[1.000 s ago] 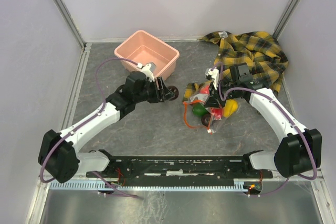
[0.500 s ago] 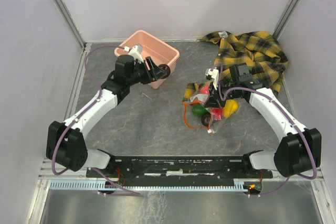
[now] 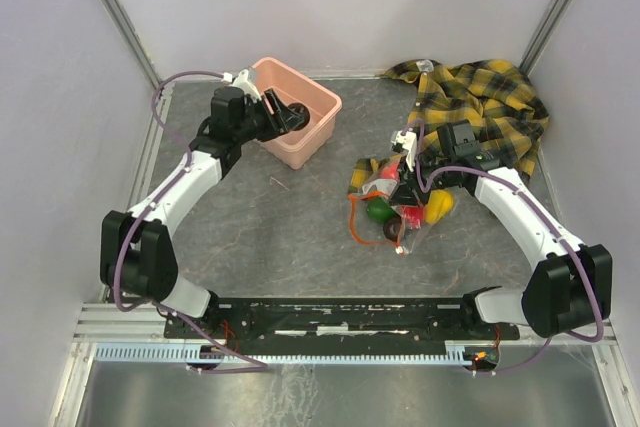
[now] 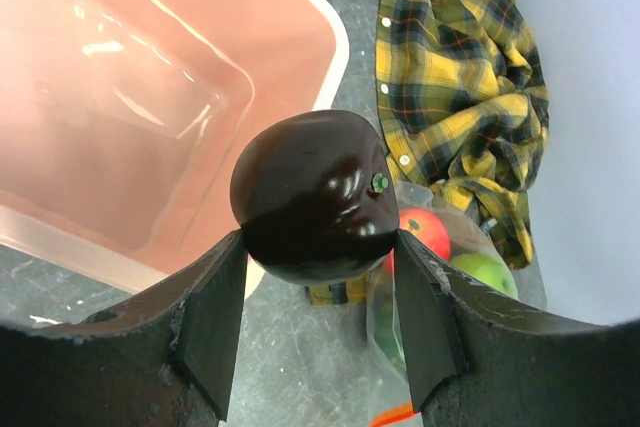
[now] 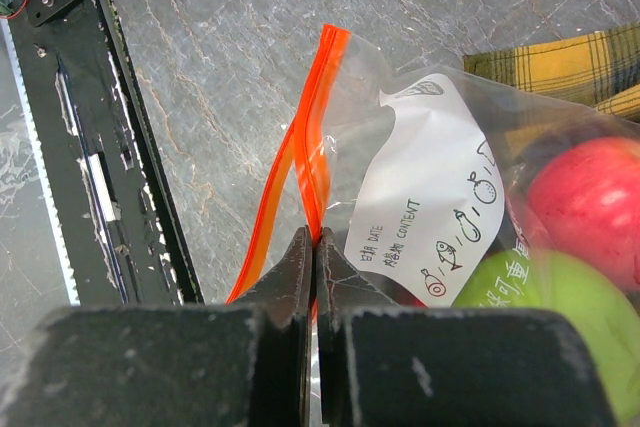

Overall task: Open the zip-top bag and remove the fake food
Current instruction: Place the fake fruit in the bin.

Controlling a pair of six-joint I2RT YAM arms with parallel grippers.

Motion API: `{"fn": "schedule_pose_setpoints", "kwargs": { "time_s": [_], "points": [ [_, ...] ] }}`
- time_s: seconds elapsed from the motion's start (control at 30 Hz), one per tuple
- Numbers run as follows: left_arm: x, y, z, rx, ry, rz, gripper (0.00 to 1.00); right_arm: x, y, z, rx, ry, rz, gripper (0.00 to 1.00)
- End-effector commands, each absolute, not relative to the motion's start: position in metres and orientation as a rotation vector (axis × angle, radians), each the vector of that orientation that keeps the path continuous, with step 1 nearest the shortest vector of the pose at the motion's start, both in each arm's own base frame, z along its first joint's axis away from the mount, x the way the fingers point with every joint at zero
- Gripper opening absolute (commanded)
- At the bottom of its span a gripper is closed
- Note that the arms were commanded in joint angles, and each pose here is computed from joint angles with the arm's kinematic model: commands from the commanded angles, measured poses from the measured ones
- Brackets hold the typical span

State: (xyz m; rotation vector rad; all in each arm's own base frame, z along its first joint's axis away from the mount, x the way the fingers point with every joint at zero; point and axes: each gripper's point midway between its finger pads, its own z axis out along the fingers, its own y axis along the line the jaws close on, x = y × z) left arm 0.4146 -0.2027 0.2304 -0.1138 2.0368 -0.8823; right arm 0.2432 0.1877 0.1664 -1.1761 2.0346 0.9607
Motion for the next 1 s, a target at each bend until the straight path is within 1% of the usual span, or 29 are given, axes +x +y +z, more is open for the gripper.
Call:
{"fn": "schedule_pose_setpoints", "kwargs": {
  "time_s": [0.0,0.4,0.57,0.67,0.7,0.73,0.8,0.87,0.97],
  "points": [
    [0.433,-0.195,0.249,-0.061,1.978,-0.792,0.53,0.247,0.190,0.170,-1.195,2.008,0.950,0.02],
    [0.450,-0.179,0.235,-0.084,2.018,-0.641,0.57,0.247,0.190,0.169,-1.198,2.012,0.950,0.02],
    [0.456,-0.174,0.232,-0.103,2.012,-0.602,0.61,0.247,0.190,0.169,-1.197,2.013,0.950,0.02],
    [0.460,-0.168,0.232,-0.120,2.008,-0.564,0.68,0.247,0.190,0.170,-1.199,2.011,0.949,0.02],
    [0.461,-0.165,0.232,-0.128,2.004,-0.547,0.75,0.247,0.190,0.170,-1.199,2.012,0.949,0.02],
    [0.461,-0.163,0.232,-0.131,2.002,-0.531,0.83,0.247,0.190,0.170,-1.199,2.011,0.949,0.02],
    [0.462,-0.159,0.235,-0.128,1.990,-0.504,0.88,0.247,0.190,0.170,-1.200,2.011,0.950,0.02],
    [0.463,-0.155,0.239,-0.131,1.974,-0.479,0.97,0.247,0.190,0.170,-1.200,2.010,0.950,0.02],
    [0.461,-0.151,0.248,-0.117,1.937,-0.461,0.99,0.247,0.190,0.170,-1.200,2.010,0.950,0.01]
  ]
}}
